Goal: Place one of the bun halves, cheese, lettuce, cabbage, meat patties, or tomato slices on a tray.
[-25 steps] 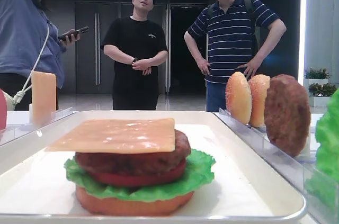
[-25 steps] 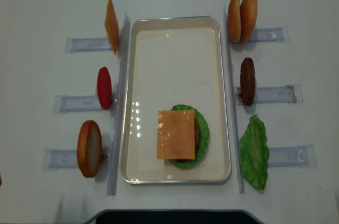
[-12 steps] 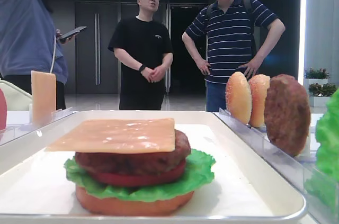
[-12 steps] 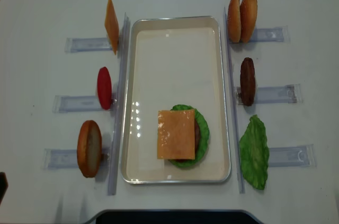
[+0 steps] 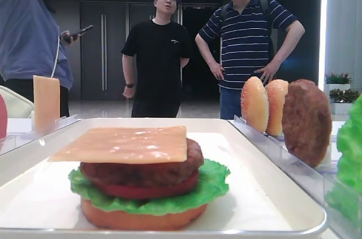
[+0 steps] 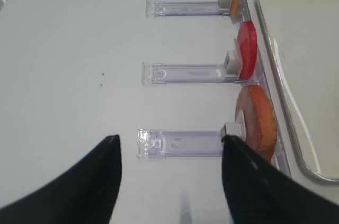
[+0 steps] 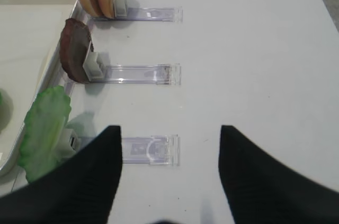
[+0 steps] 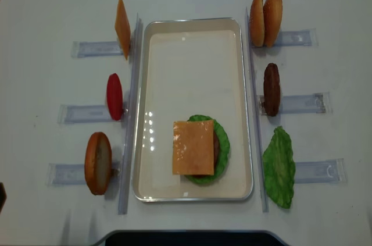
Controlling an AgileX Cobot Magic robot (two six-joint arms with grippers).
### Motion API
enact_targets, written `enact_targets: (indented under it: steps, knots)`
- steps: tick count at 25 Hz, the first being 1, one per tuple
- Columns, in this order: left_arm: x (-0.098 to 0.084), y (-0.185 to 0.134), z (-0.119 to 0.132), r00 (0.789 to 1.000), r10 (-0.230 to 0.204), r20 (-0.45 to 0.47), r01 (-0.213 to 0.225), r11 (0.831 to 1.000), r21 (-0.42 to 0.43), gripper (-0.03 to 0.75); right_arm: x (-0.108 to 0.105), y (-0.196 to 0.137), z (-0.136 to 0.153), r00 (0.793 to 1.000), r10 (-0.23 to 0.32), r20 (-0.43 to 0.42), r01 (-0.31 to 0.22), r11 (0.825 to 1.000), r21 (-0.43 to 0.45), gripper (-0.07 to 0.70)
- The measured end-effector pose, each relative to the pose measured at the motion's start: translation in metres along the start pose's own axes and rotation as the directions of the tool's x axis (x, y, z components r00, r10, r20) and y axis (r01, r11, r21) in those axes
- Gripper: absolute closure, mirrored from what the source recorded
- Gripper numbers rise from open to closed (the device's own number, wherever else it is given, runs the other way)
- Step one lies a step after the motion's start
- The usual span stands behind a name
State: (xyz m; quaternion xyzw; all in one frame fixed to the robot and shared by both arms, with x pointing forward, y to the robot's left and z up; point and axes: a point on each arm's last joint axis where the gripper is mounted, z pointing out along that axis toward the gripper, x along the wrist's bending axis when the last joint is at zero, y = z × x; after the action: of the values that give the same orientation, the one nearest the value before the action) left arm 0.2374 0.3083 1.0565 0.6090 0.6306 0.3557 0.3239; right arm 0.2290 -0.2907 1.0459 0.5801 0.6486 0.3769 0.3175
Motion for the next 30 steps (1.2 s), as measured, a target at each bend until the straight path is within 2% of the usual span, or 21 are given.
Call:
enact_targets:
  steps: [8,18,30]
  knots:
    - [0.000,-0.009,-0.003,1.000,0.001,0.002,-0.001,0.998,-0.070,0.251,0.000,0.000,0.000,1.000,0.000,0.000,0.000,1.000,0.001,0.215]
    - [0.000,-0.015,0.004,0.999,0.039,0.001,-0.039,0.999,-0.038,0.251,0.000,0.000,0.000,1.000,0.000,0.000,0.000,1.000,0.001,0.215]
    - [0.000,-0.016,0.004,0.999,0.042,0.001,-0.042,0.998,-0.035,0.252,0.000,0.000,0.000,1.000,0.000,0.000,0.000,1.000,0.001,0.215]
